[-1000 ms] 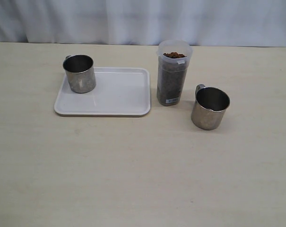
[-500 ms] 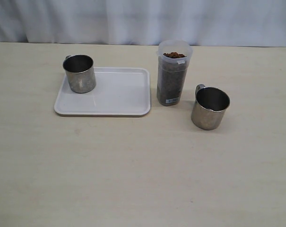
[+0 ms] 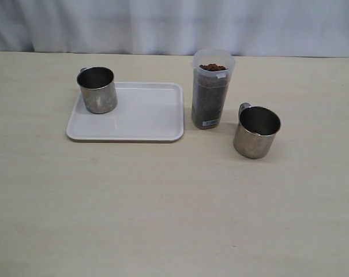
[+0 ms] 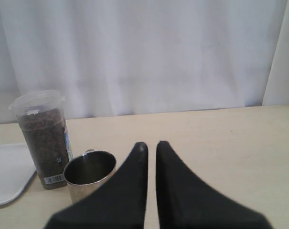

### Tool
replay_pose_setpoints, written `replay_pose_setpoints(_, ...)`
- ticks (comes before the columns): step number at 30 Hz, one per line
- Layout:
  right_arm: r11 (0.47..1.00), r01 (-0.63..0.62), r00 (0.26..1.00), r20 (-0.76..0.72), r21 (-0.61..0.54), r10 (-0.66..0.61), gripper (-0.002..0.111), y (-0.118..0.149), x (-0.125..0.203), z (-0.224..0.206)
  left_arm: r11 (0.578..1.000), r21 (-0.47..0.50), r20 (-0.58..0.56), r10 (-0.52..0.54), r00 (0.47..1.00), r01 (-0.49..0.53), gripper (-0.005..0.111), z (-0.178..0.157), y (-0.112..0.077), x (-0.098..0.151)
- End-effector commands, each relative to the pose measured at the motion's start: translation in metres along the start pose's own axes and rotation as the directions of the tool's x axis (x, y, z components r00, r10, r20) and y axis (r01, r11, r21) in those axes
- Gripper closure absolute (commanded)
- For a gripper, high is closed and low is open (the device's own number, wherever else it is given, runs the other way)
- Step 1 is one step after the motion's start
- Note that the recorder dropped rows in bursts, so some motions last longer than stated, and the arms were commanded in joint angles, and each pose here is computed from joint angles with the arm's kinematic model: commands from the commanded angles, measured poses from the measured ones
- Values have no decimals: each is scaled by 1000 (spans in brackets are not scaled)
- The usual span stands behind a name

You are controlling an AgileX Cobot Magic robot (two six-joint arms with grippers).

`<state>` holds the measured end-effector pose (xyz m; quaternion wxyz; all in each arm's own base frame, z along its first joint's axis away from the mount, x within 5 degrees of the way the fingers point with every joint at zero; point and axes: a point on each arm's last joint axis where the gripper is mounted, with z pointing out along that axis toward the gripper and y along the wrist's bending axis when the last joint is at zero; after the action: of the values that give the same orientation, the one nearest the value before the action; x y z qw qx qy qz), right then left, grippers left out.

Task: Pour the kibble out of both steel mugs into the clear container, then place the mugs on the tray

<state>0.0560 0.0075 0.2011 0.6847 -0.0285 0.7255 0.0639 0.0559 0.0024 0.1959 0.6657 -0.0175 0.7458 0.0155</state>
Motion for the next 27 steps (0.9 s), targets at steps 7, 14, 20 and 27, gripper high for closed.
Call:
replay_pose_setpoints(7, 999, 40, 936, 350, -10, -34, 104, 2, -31, -6, 1000, 9, 12, -10, 1000, 10, 107, 0, -1, 0)
replay_pose_setpoints(14, 997, 26, 956, 294, -69, -4, 104, 7, -29, 3, 1000, 9, 12, -10, 1000, 10, 107, 0, -1, 0)
replay_pose_setpoints(20, 961, 90, 994, 76, -263, -73, 97, 25, -13, 45, 1000, 9, 12, -8, 1000, 8, 107, 0, -1, 0)
replay_pose_setpoints(27, 940, -15, 962, -262, -341, -80, 10, 30, 26, 111, 1000, 8, 17, -8, 1000, 8, 107, 0, 0, -1)
